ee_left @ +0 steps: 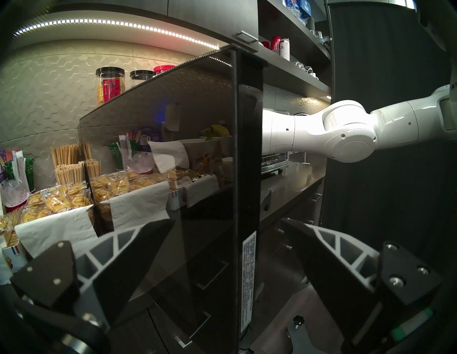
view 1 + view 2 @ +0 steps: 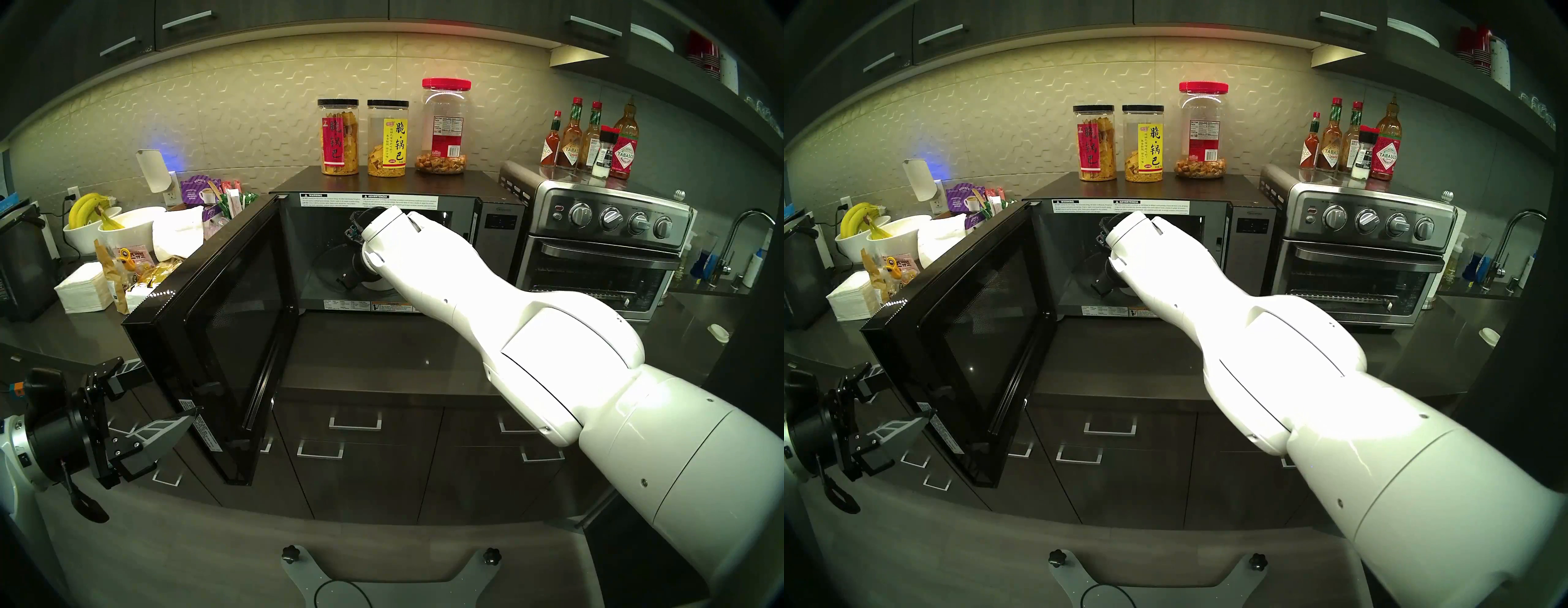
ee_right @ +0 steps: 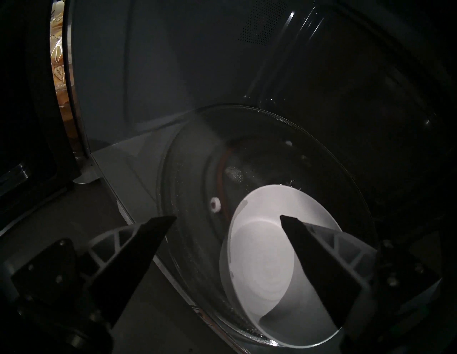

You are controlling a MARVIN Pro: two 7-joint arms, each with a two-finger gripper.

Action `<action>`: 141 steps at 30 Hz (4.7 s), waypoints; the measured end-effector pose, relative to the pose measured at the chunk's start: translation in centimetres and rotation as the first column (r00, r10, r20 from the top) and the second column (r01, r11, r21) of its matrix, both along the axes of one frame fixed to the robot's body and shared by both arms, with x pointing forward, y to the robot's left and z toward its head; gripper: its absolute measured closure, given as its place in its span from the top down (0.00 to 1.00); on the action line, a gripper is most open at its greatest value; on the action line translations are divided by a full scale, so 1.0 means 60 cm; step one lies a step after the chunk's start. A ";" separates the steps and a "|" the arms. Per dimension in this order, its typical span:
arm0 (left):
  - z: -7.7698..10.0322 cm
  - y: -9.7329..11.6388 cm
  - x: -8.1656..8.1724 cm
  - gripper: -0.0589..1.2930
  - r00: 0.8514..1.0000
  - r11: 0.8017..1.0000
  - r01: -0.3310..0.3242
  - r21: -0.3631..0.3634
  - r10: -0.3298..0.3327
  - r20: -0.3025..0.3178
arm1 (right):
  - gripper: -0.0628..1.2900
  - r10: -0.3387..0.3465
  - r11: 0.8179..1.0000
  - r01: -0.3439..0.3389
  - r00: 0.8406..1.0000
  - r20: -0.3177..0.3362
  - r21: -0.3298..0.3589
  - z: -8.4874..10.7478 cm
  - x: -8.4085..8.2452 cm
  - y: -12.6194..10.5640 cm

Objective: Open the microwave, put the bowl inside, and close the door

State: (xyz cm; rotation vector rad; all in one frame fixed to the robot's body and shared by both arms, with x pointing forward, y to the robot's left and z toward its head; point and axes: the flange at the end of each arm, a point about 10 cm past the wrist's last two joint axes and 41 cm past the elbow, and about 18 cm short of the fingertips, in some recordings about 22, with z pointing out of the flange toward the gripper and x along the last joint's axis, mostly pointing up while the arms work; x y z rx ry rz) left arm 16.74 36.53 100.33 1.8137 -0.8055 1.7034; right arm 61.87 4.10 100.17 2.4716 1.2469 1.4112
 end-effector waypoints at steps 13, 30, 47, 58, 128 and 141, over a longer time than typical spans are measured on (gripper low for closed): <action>0.000 0.000 0.000 0.95 1.000 1.000 0.000 0.000 0.000 0.000 | 0.94 0.034 0.999 -0.033 0.999 -0.039 0.028 0.024 -0.014 -0.024; 0.000 0.000 0.000 0.95 1.000 1.000 0.000 0.001 0.000 -0.001 | 0.94 0.110 0.991 -0.100 0.986 -0.122 0.087 0.018 -0.044 -0.086; 0.000 0.000 0.000 0.95 1.000 1.000 -0.001 0.001 0.001 -0.001 | 0.94 0.173 0.974 -0.144 0.971 -0.162 0.178 0.048 -0.080 -0.180; 0.000 0.000 0.000 0.95 1.000 1.000 -0.001 0.002 0.001 -0.001 | 0.94 0.204 0.963 -0.153 0.952 -0.228 0.221 0.029 -0.120 -0.246; 0.000 0.000 0.000 0.95 1.000 1.000 0.000 0.000 0.000 0.000 | 0.94 0.073 0.892 -0.012 0.990 -0.118 0.452 -0.008 -0.354 -0.639; 0.000 0.000 0.000 0.95 1.000 1.000 0.001 0.000 -0.001 0.000 | 0.94 0.059 0.873 -0.004 0.994 -0.096 0.488 -0.049 -0.356 -0.651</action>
